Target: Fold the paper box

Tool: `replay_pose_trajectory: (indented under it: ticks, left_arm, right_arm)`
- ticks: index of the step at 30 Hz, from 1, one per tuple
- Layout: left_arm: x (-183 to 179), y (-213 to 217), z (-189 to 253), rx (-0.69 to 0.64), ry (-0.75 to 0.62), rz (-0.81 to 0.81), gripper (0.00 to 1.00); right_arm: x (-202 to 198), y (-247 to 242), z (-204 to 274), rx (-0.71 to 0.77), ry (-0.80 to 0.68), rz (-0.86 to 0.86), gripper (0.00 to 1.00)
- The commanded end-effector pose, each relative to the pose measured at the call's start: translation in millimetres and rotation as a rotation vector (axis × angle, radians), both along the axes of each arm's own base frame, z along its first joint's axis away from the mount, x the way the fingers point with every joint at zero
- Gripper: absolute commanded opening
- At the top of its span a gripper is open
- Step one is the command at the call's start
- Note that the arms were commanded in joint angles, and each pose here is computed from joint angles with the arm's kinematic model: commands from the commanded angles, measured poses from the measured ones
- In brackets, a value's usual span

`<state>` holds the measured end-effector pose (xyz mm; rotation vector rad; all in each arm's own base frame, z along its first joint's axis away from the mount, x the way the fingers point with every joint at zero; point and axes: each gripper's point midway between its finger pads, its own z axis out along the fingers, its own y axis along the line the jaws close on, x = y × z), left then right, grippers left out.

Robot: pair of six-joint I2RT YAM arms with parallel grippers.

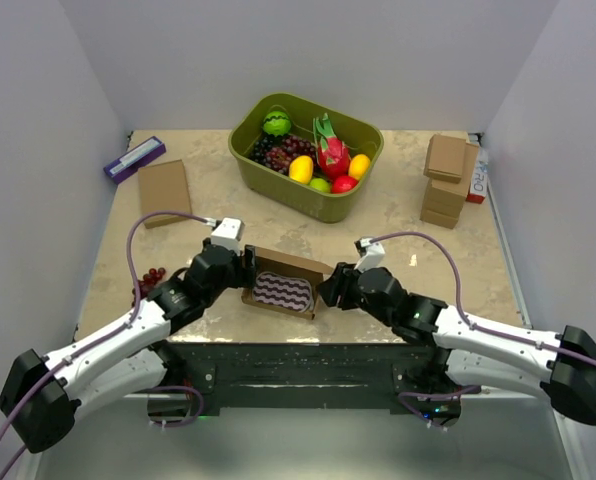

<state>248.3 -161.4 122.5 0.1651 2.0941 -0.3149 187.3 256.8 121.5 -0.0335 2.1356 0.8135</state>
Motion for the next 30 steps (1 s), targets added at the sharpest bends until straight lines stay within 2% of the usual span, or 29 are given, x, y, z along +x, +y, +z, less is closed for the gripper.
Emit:
replay_pose_trajectory:
  ticks: [1, 6, 8, 17, 24, 30]
  left_arm:
    - [14.2, 0.8, 11.2, 0.0, -0.079, 0.023, 0.68]
    - [13.1, -5.9, 6.0, -0.01, -0.071, -0.008, 0.58]
    - [13.3, -7.1, 3.8, -0.01, -0.069, -0.013, 0.57]
    - [12.8, -19.8, 5.0, -0.063, -0.076, -0.055, 0.42]
    - [9.6, -30.9, -4.8, -0.099, -0.045, -0.093, 0.24]
    - [6.5, -34.1, -14.4, -0.12, -0.021, -0.098, 0.13]
  right_arm:
    - [16.4, 9.4, 35.4, 0.078, -0.075, -0.065, 0.49]
    - [19.5, 13.8, 34.2, 0.077, -0.077, -0.078, 0.47]
    - [20.4, 15.2, 34.1, 0.078, -0.082, -0.082, 0.46]
    - [19.5, 29.6, 33.4, 0.084, -0.08, -0.086, 0.41]
    - [18.5, 42.2, 34.3, 0.081, -0.079, -0.099, 0.35]
    - [20.0, 41.3, 24.0, 0.048, -0.065, -0.131, 0.29]
